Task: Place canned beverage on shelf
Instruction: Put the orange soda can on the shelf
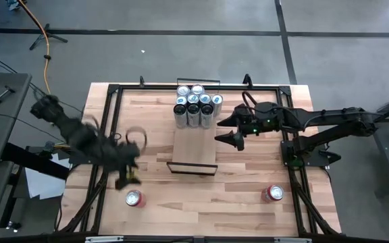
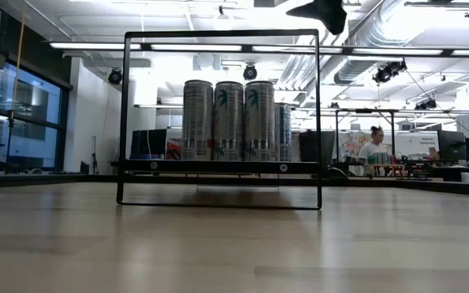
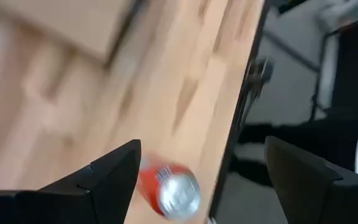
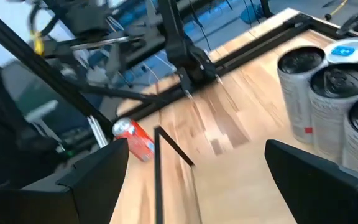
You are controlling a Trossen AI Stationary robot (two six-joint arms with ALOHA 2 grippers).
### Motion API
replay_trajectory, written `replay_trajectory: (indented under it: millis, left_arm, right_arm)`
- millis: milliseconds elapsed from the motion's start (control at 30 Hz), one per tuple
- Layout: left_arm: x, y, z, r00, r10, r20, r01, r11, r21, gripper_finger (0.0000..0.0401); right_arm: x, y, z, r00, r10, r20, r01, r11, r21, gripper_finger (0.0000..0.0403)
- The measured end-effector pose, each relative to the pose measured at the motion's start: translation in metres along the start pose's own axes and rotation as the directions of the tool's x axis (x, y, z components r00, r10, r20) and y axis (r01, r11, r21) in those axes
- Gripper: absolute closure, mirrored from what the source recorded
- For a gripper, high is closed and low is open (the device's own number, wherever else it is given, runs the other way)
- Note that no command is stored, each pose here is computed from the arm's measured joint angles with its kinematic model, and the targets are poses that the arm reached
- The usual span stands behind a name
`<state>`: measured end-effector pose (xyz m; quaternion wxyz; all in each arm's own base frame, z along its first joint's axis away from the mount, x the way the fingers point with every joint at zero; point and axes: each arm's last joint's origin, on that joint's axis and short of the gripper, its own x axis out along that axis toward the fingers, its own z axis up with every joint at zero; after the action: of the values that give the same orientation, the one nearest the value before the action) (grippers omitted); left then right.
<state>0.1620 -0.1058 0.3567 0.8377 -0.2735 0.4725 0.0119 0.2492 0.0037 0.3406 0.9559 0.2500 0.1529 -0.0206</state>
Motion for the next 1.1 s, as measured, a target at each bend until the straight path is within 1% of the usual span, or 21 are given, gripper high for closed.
replay_trajectory:
  millis: [100, 167, 267, 333, 433, 567, 667, 733, 833, 900, 1033, 1100]
  left_arm:
    - [0.024, -0.025, -0.025, 0.995, 0.053, -0.083, -0.06, 0.994, -0.09, 0.0103]
    - [0.041, -0.039, -0.043, 0.987, 0.093, -0.135, -0.114, 0.981, -0.157, 0.0103]
    - [0.064, -0.052, -0.064, 0.967, 0.159, -0.198, -0.203, 0.954, -0.223, 0.0103]
    - [0.078, -0.055, -0.071, 0.95, 0.203, -0.238, -0.262, 0.933, -0.248, 0.0103]
    - [0.094, -0.058, -0.073, 0.931, 0.249, -0.267, -0.315, 0.917, -0.245, 0.0103]
    - [0.102, -0.062, -0.069, 0.921, 0.279, -0.272, -0.347, 0.904, -0.248, 0.0103]
    - [0.106, -0.06, -0.07, 0.896, 0.34, -0.287, -0.407, 0.887, -0.22, 0.0103]
    - [0.107, -0.058, -0.071, 0.868, 0.385, -0.313, -0.456, 0.868, -0.198, 0.0103]
    - [0.107, -0.056, -0.073, 0.845, 0.411, -0.341, -0.488, 0.853, -0.182, 0.0103]
    - [0.107, -0.056, -0.073, 0.845, 0.412, -0.342, -0.489, 0.853, -0.179, 0.0103]
    - [0.108, -0.058, -0.073, 0.858, 0.39, -0.333, -0.456, 0.878, -0.147, 0.0103]
    - [0.108, -0.057, -0.073, 0.856, 0.394, -0.333, -0.458, 0.878, -0.138, 0.0103]
  right_arm:
    - [0.0, -0.002, -0.003, 0.999, -0.019, -0.034, 0.018, 0.999, -0.034, 0.0039]
    - [0.0, -0.003, -0.005, 0.998, -0.031, -0.055, 0.028, 0.998, -0.047, 0.0039]
    - [0.0, -0.005, -0.008, 0.995, -0.047, -0.084, 0.04, 0.997, -0.073, 0.0039]
    - [-0.001, -0.005, -0.009, 0.994, -0.051, -0.093, 0.044, 0.996, -0.081, 0.0039]
    - [-0.001, -0.005, -0.009, 0.994, -0.054, -0.096, 0.046, 0.995, -0.084, 0.0039]
    - [-0.001, -0.005, -0.009, 0.994, -0.054, -0.096, 0.046, 0.995, -0.083, 0.0039]
    - [-0.001, -0.005, -0.009, 0.994, -0.054, -0.097, 0.046, 0.996, -0.082, 0.0039]
    - [-0.001, -0.005, -0.009, 0.994, -0.054, -0.097, 0.046, 0.996, -0.081, 0.0039]
    - [-0.001, -0.005, -0.009, 0.994, -0.054, -0.096, 0.046, 0.996, -0.081, 0.0039]
    - [-0.001, -0.005, -0.009, 0.994, -0.054, -0.096, 0.046, 0.996, -0.08, 0.0039]
    - [-0.001, -0.005, -0.009, 0.994, -0.053, -0.095, 0.046, 0.996, -0.08, 0.0039]
    - [-0.001, -0.005, -0.009, 0.994, -0.053, -0.096, 0.046, 0.996, -0.08, 0.0039]
